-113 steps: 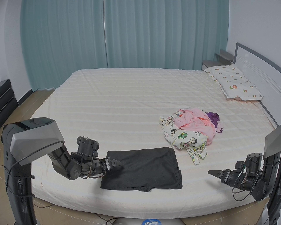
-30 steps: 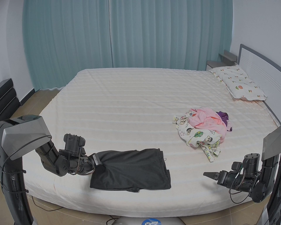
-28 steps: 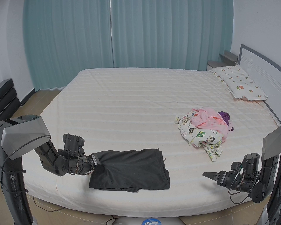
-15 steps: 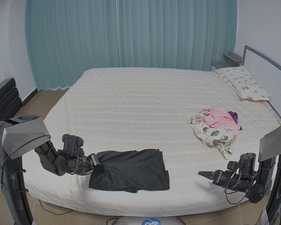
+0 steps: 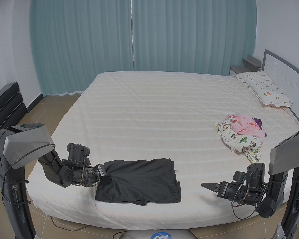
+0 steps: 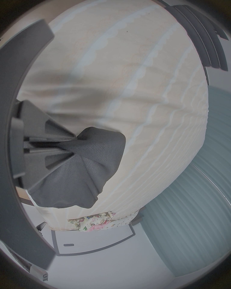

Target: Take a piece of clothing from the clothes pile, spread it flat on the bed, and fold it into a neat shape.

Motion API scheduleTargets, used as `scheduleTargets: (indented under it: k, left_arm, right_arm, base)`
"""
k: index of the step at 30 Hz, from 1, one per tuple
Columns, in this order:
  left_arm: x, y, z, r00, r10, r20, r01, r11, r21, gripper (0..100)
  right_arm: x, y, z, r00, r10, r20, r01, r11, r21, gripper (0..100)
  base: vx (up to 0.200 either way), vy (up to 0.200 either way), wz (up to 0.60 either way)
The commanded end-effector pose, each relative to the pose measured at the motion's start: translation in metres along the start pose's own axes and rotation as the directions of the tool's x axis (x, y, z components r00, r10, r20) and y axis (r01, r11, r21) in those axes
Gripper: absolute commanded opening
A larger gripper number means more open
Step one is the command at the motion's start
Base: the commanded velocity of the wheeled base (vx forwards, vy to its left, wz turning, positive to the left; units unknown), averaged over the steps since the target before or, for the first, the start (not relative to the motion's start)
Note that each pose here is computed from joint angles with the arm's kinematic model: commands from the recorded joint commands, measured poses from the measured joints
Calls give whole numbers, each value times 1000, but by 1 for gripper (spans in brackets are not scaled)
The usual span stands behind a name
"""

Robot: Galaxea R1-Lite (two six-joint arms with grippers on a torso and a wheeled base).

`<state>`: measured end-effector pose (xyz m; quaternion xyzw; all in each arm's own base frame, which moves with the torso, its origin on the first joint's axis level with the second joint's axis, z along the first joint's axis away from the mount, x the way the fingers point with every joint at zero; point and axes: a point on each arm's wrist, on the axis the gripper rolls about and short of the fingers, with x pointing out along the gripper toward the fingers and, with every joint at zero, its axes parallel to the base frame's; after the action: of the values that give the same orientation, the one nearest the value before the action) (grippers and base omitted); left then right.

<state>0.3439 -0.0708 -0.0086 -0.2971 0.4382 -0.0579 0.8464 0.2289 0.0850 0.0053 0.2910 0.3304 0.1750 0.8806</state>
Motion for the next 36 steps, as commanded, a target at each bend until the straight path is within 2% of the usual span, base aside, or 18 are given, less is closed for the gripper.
scheduleTargets:
  k: [1, 2, 3, 9, 12, 15, 19, 25, 27, 30, 34, 35, 36]
  left_arm:
    - [2, 0, -4, 1000, 3, -12, -3, 1000, 1, 0]
    - [3, 0, -4, 1000, 4, -16, -4, 1000, 3, 0]
    - [3, 0, -4, 1000, 4, -16, -4, 1000, 1, 100]
    - [1, 0, -3, 1000, 1, -10, -1, 1000, 2, 100]
    - [0, 1, 1, 1000, 0, 8, 0, 1000, -17, 100]
    - [-3, 7, 14, 999, 1, 48, 2, 998, -63, 100]
    - [0, 11, 25, 997, 5, 78, 1, 997, -78, 100]
    - [6, 14, 29, 996, 9, 84, -1, 995, -95, 100]
    - [6, 14, 30, 996, 8, 91, 2, 994, -113, 100]
    - [6, 14, 31, 996, 7, 94, 4, 993, -115, 100]
    - [7, 14, 32, 995, 5, 98, 7, 994, -113, 100]
    - [7, 14, 33, 995, 5, 98, 7, 994, -113, 100]
    - [7, 13, 33, 995, 3, 100, 9, 994, -112, 100]
  right_arm:
    - [5, 2, 0, 1000, 18, 7, -18, 1000, -10, 100]
    - [8, 3, 0, 1000, 23, 6, -22, 1000, -15, 100]
    - [9, 3, -1, 1000, 23, 5, -23, 1000, -17, 100]
    - [38, 9, -11, 1000, -8, 23, 10, 998, -55, 100]
    - [60, 15, -26, 1000, 7, -8, -8, 996, -85, 100]
    - [72, 22, -31, 999, 27, -35, -30, 994, -101, 100]
    - [82, 31, -33, 996, 34, -86, -44, 993, -111, 100]
    - [100, 43, -28, 992, 43, -116, -57, 991, -118, 100]
    - [109, 50, -39, 987, 37, -154, -57, 989, -133, 100]
    - [111, 48, -47, 983, 25, -182, -52, 988, -147, 100]
    - [108, 47, -45, 983, 19, -182, -46, 988, -147, 100]
    - [107, 47, -45, 983, 15, -185, -43, 988, -148, 0]
    - [105, 48, -45, 982, 13, -187, -41, 988, -148, 0]
  base:
    - [0, 0, 0]
    - [0, 0, 0]
    - [0, 0, 0]
    - [0, 0, 0]
    - [0, 0, 0]
    - [0, 0, 0]
    - [0, 0, 0]
    - [0, 0, 0]
    - [0, 0, 0]
    - [0, 0, 0]
    - [0, 0, 0]
    - [0, 0, 0]
    - [0, 0, 0]
